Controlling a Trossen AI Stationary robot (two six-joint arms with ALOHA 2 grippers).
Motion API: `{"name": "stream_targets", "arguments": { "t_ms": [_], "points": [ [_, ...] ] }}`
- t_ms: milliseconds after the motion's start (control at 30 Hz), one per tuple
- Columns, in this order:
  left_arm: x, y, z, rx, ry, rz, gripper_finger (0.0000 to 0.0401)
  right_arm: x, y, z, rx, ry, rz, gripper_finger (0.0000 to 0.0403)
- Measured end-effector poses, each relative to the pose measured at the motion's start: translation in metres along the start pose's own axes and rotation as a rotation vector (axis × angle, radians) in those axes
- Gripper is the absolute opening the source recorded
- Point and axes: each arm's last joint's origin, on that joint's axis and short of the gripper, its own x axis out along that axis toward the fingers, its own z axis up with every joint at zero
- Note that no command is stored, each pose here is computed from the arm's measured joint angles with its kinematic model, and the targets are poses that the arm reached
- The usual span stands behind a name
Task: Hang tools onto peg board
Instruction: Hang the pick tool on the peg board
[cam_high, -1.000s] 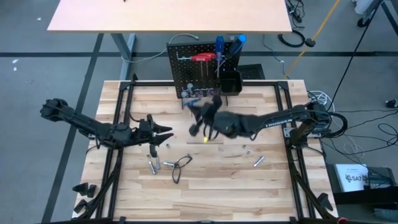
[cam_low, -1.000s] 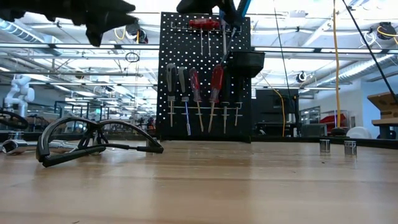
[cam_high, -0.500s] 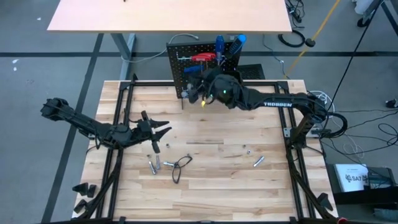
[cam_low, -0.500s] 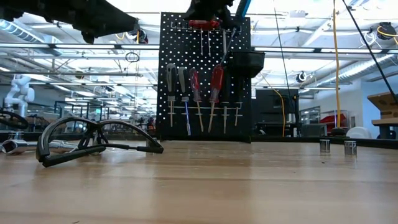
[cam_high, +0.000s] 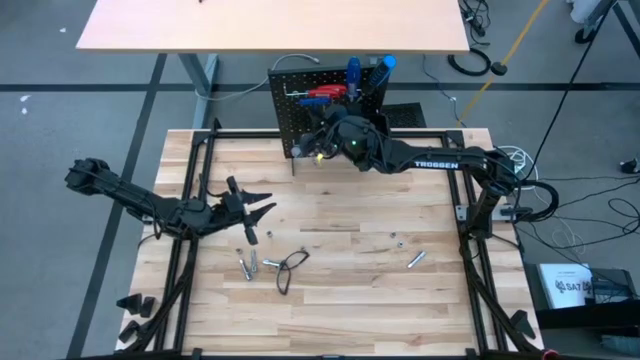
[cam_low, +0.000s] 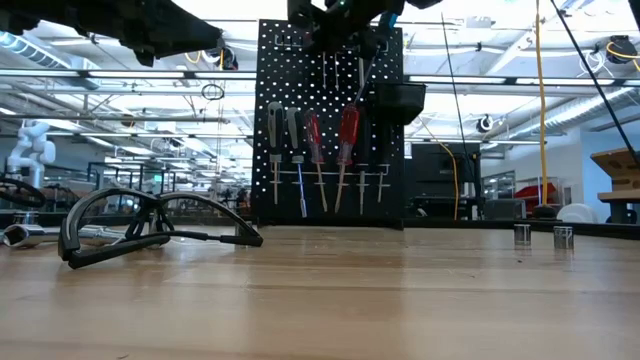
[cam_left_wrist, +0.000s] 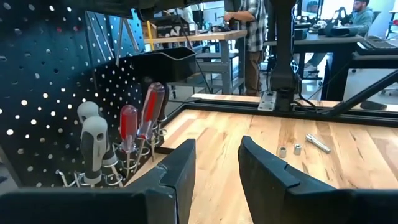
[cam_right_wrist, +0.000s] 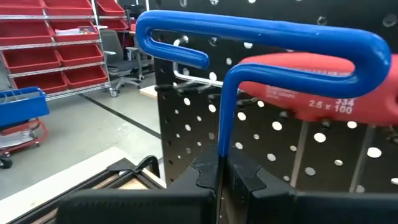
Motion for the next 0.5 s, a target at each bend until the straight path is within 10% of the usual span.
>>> {"name": "stream_targets", "arguments": {
  "t_ms": [500],
  "points": [
    [0.000,0.000,0.000,0.009,0.001,0.001,0.0123,0.014,-0.006,-0.003,0.007,0.006,-0.047,0.0000]
  ]
}}
